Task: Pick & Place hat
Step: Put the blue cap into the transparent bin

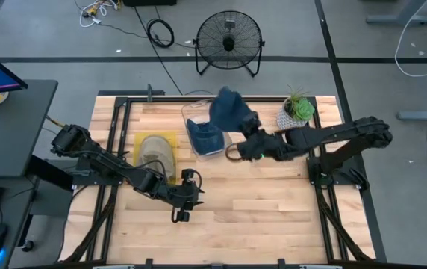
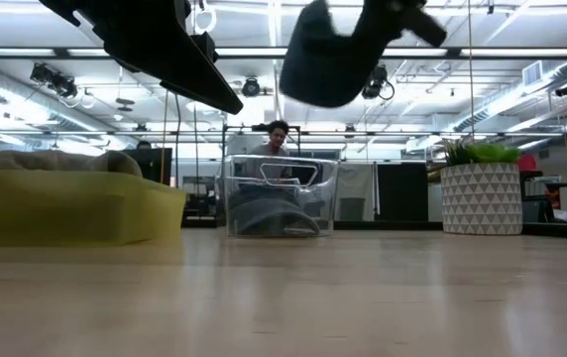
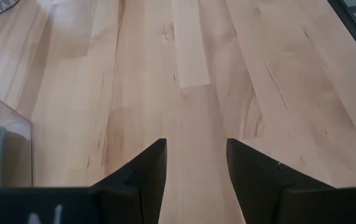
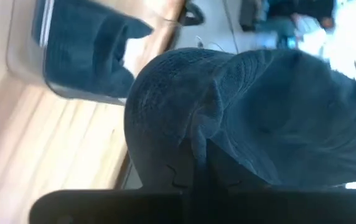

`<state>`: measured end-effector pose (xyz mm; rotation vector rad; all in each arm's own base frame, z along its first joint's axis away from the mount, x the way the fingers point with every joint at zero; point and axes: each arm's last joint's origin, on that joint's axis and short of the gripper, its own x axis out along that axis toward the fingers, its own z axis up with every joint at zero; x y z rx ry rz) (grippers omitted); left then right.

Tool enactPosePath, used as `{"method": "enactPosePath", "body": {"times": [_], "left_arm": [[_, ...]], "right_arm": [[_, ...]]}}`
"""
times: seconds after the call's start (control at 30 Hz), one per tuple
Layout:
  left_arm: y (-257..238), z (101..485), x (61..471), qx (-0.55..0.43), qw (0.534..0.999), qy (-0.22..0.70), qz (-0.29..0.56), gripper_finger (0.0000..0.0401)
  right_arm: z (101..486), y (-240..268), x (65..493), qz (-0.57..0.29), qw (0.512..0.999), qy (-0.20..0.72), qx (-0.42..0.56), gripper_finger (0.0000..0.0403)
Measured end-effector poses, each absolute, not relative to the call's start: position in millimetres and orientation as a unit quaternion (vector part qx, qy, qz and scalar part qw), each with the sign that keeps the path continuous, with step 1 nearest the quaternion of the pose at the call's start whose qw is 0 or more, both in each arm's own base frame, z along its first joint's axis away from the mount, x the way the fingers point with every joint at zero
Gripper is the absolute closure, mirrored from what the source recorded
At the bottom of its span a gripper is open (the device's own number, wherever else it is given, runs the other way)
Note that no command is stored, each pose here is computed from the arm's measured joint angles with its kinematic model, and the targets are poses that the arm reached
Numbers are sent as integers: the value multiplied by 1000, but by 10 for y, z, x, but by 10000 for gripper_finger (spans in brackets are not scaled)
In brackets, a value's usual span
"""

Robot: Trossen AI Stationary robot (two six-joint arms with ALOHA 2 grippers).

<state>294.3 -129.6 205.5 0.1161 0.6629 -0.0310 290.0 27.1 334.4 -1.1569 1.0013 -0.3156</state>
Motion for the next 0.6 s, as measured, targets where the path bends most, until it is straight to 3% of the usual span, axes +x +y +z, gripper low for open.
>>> {"method": "enactPosePath", "body": {"times": [0.23,0.43,0.6], "left_arm": [[-1296,2051,2942,58,943,327,-15,229],[-1296,2051,2942,57,943,326,-15,229],[-1282,2051,2948,56,943,326,-13,229]], "right_arm": [[3096,-100,3119,4,723,377,-579,393],[2880,-397,3150,36,720,333,-607,394],[2717,-613,3142,70,746,315,-582,394]]}}
